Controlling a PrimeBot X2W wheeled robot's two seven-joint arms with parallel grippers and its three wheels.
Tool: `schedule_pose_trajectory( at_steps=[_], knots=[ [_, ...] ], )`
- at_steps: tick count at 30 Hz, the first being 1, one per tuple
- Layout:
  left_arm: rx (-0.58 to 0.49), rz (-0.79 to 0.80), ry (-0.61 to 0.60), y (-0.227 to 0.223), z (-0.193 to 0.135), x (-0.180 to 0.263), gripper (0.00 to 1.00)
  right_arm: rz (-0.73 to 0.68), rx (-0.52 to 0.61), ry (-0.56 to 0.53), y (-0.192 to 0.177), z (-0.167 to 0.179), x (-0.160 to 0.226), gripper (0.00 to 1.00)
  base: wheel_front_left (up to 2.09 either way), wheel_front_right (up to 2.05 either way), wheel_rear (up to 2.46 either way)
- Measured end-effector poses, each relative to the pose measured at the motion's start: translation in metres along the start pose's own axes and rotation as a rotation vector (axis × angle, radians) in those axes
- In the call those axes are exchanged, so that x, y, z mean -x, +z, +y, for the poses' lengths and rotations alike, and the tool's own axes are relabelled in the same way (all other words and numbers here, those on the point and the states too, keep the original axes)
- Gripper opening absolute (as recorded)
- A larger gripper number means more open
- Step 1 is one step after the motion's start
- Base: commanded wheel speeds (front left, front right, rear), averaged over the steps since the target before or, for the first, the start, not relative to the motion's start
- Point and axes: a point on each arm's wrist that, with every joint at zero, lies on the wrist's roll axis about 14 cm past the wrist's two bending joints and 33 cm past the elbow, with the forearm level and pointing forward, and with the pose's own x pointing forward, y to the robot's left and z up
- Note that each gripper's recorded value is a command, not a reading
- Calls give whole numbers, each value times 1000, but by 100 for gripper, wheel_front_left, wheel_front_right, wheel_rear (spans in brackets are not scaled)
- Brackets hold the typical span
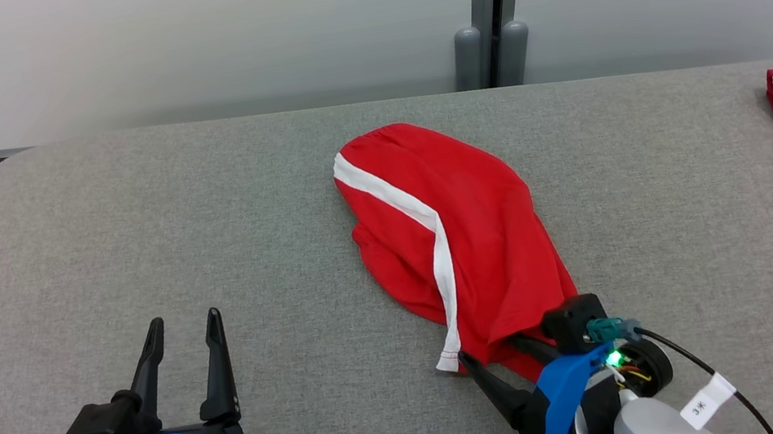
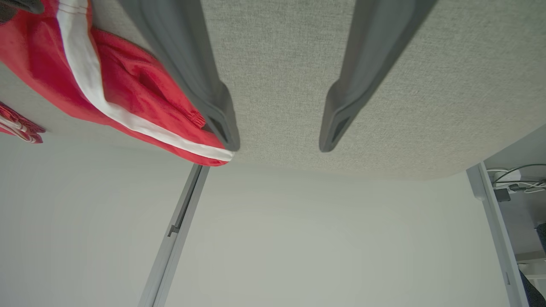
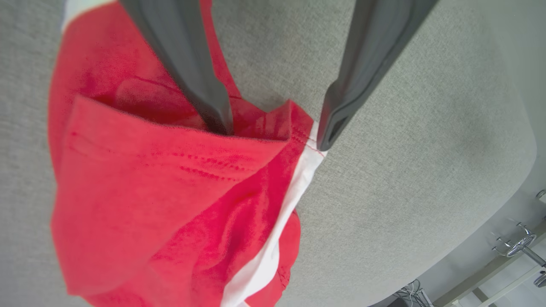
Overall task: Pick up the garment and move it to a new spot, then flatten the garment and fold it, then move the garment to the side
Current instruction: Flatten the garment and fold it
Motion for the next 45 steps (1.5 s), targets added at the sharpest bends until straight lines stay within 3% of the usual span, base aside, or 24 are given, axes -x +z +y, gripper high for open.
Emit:
schedule_pose_trajectory(
  at_steps=[3, 4, 6, 18, 26, 31, 32, 40, 45],
  knots=[
    [2, 1, 6, 0, 2, 0, 100, 17, 27, 7, -1, 0, -6, 100, 0, 0, 0],
    [3, 1, 6, -1, 2, -1, 100, 14, 30, 5, 0, -2, -7, 70, 0, 0, 0],
    [3, -2, 2, 0, 1, -1, 100, -4, 32, -5, 5, -5, -8, 0, 0, 0, 0],
    [7, -24, -23, 7, -7, 0, 100, -133, 9, -233, 21, -70, 29, 0, 0, 0, 0],
    [12, -26, -65, 6, -23, -5, 100, -127, 184, -555, 39, -155, 109, 0, 0, 0, 0],
    [16, -19, -75, 4, -26, -9, 100, -147, 248, -633, 60, -176, 128, 0, 0, 0, 0],
    [16, -18, -76, 4, -26, -9, 100, -165, 254, -633, 66, -177, 127, 100, 0, 0, 0],
    [16, -22, -61, 5, -21, -7, 100, -143, 166, -559, 53, -162, 99, 100, 0, 0, 0],
    [18, -21, -52, 4, -18, -5, 100, -157, 94, -603, 38, -168, 115, 100, 0, 0, 0]
  ],
)
